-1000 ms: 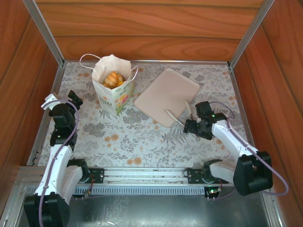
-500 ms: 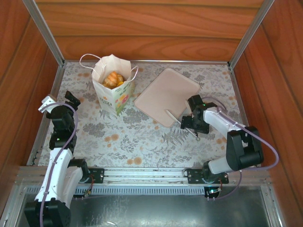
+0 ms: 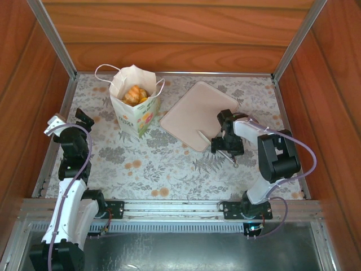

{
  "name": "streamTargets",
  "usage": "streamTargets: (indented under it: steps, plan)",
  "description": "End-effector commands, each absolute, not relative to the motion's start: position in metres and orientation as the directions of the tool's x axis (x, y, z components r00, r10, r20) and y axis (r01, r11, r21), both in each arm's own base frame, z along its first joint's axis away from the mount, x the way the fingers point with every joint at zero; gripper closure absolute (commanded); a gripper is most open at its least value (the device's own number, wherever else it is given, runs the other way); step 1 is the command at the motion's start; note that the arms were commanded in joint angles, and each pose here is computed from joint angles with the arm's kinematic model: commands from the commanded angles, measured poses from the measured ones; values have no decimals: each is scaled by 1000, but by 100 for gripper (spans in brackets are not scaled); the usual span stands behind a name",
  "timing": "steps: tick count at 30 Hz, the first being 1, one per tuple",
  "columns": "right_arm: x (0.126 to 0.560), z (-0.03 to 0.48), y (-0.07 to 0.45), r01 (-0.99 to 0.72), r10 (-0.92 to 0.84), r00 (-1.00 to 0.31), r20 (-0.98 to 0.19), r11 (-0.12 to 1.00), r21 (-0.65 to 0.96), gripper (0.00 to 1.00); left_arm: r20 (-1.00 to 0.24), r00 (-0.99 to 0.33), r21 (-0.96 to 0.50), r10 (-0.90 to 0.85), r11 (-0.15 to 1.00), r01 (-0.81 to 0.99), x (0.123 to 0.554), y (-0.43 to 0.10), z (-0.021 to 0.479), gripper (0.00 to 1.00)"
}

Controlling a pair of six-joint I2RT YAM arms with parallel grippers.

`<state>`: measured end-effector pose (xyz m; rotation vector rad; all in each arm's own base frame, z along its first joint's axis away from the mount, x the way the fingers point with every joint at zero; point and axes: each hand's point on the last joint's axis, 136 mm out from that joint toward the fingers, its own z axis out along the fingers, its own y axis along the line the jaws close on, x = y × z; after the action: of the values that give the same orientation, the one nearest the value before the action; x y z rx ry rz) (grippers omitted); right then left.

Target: Take the fake bread out of the paper bag

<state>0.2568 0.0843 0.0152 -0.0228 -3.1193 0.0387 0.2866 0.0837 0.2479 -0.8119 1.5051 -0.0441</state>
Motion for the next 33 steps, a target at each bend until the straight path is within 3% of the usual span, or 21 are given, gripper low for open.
streamTargets:
  steps: [1, 23, 29, 33]
  plan:
    - [256, 17, 84, -9, -8, -999, 34, 999, -32, 0, -857, 127, -495, -499, 728, -475, 283, 89, 247, 0]
    - [290, 11, 151, -157, -157, -988, -3, 987, 22, 2, -837, 69, -516, -543, 738, -435, 298, 78, 240, 0]
    - [287, 15, 164, -186, -184, -982, -49, 982, 30, 9, -834, 63, -518, -548, 740, -430, 300, 76, 240, 0]
    - [284, 17, 165, -214, -213, -974, -72, 977, 3, 22, -832, 52, -520, -553, 743, -422, 305, 74, 242, 0]
